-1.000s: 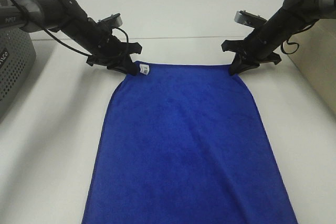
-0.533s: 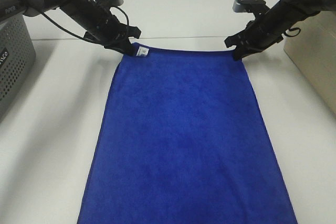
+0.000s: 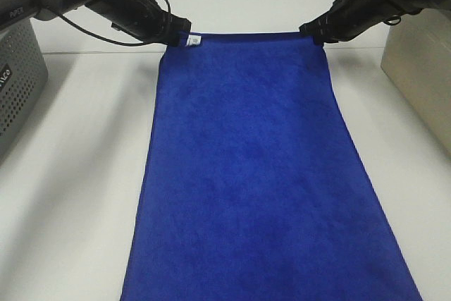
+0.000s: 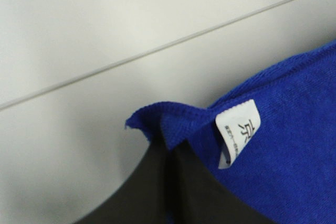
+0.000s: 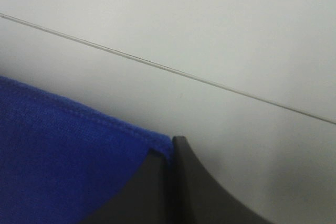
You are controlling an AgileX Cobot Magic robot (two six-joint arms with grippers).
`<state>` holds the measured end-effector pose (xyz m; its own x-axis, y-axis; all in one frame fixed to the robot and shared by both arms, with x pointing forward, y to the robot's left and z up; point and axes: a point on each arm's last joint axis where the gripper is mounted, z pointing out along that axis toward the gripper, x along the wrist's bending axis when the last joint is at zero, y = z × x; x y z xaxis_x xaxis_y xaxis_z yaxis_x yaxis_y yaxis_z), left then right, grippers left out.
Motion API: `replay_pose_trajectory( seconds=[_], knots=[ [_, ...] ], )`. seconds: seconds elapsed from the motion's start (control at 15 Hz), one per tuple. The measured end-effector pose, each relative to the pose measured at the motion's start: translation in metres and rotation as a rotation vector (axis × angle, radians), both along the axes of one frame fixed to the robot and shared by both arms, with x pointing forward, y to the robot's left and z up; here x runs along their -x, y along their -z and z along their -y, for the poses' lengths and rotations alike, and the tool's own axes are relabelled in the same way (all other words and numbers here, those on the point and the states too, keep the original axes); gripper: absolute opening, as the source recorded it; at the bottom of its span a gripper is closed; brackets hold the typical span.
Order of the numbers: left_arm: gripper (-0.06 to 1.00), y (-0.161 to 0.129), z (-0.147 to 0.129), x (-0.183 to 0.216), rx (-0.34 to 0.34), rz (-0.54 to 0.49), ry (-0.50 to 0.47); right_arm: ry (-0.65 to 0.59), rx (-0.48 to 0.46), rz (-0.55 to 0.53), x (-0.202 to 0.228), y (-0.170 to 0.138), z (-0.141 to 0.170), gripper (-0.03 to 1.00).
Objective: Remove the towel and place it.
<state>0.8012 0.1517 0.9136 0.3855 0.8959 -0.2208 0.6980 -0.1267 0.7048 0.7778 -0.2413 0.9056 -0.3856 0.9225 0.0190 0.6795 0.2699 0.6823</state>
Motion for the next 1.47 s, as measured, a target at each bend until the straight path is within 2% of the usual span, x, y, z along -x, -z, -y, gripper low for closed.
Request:
replay_pose_trajectory(
  seconds=[0.13,0.33,0.53,0.6,0.87,1.47],
  knots=[
    [0.00,0.000,-0.001,-0.004,-0.007,0.046,-0.010,0.028,-0.010,0.017,-0.004,0.014,-0.001,0.02],
    [0.00,0.016,0.002,-0.008,-0.028,0.094,-0.014,0.059,-0.002,0.052,-0.008,0.029,-0.002,0.02],
    [0.00,0.029,0.007,-0.011,-0.054,0.155,-0.008,0.076,0.012,0.102,-0.012,0.028,-0.001,0.02],
    [0.00,0.030,0.014,-0.013,-0.074,0.220,-0.003,0.087,0.020,0.144,-0.017,0.025,0.000,0.02],
    [0.00,0.030,0.020,-0.016,-0.104,0.307,-0.006,0.099,0.034,0.180,-0.020,0.025,0.003,0.02],
    [0.00,0.037,0.023,-0.017,-0.109,0.340,-0.018,0.118,0.048,0.224,-0.024,0.026,0.005,0.02]
  ],
)
